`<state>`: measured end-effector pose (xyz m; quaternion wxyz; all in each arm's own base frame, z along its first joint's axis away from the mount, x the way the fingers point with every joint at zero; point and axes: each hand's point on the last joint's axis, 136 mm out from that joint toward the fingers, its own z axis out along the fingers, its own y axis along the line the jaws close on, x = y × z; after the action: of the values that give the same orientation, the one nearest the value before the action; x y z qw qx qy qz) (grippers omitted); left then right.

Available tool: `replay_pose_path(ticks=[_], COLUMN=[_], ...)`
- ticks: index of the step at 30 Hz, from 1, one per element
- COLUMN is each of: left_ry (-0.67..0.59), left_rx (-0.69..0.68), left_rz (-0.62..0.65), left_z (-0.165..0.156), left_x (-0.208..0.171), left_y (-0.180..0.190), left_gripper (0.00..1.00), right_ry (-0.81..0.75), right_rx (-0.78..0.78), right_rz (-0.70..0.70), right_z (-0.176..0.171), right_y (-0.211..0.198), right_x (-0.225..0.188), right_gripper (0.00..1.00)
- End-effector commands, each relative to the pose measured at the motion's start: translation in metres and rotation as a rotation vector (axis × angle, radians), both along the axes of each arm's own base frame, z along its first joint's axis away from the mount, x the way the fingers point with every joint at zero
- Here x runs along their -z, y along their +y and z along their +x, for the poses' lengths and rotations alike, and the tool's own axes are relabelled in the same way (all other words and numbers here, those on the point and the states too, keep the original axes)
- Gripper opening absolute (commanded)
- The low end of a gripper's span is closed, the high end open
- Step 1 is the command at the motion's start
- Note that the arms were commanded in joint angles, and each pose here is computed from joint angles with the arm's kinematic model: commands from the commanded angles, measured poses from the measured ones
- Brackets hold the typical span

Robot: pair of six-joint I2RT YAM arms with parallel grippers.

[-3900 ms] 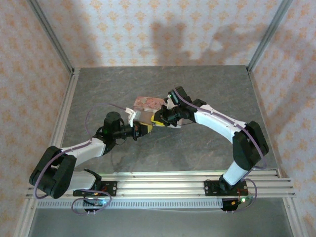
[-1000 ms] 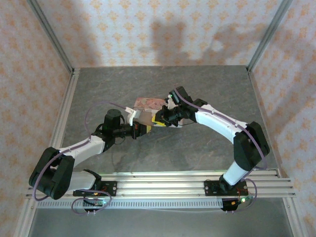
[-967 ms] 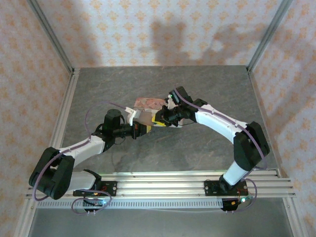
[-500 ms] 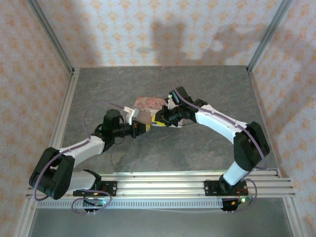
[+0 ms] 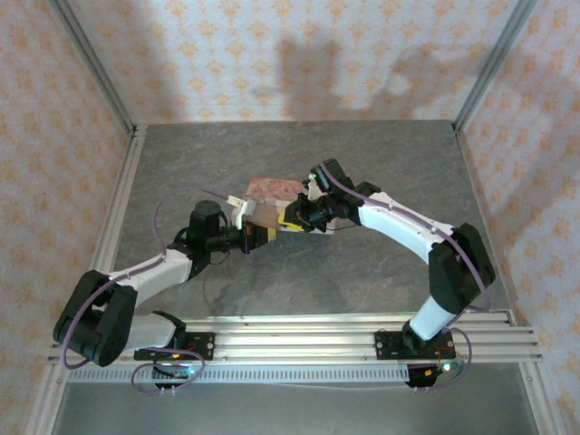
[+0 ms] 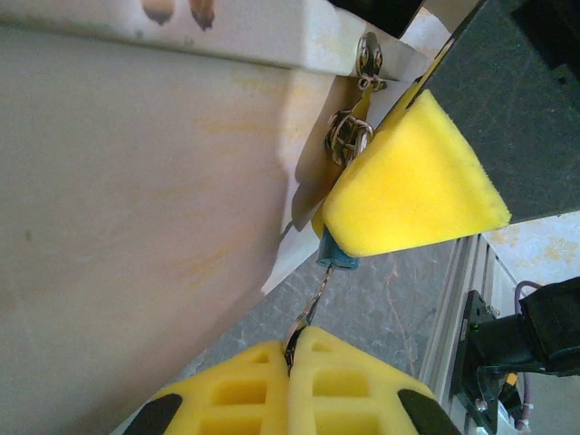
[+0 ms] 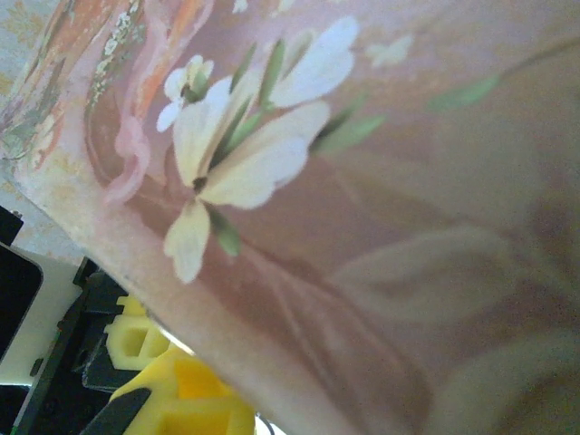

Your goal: Unlock the padlock with the key

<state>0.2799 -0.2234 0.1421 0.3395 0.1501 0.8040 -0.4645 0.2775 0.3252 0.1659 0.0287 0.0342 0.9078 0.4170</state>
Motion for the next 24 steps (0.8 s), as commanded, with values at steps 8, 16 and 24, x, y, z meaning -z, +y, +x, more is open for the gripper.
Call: replay_pose_path(ticks=[8, 16, 24], left_ry=[-0.034, -0.025, -0.012], left_rx=[0.052, 0.073, 0.089], left_rz=[-0.017, -0.019, -0.016], left_z=[-0.0074, -0.0084, -0.0107], left_x=[-0.0080, -0.0084, -0.0050], left_y=[-0.0059, -0.0098, -0.0119], left_gripper=[0.00, 0.00, 0.00], right_ry=[-0.079, -0.082, -0.085], right_rx=[-0.022, -0.022, -0.024], right_rz=[0.081, 0.083, 0.081], right_z=[0.0041, 0.0039, 0.0040], right_y=[0.0075, 0.0074, 0.0071], right_x=[-0.0288, -0.0300, -0.0300], right_gripper=[0.00, 0.00, 0.00])
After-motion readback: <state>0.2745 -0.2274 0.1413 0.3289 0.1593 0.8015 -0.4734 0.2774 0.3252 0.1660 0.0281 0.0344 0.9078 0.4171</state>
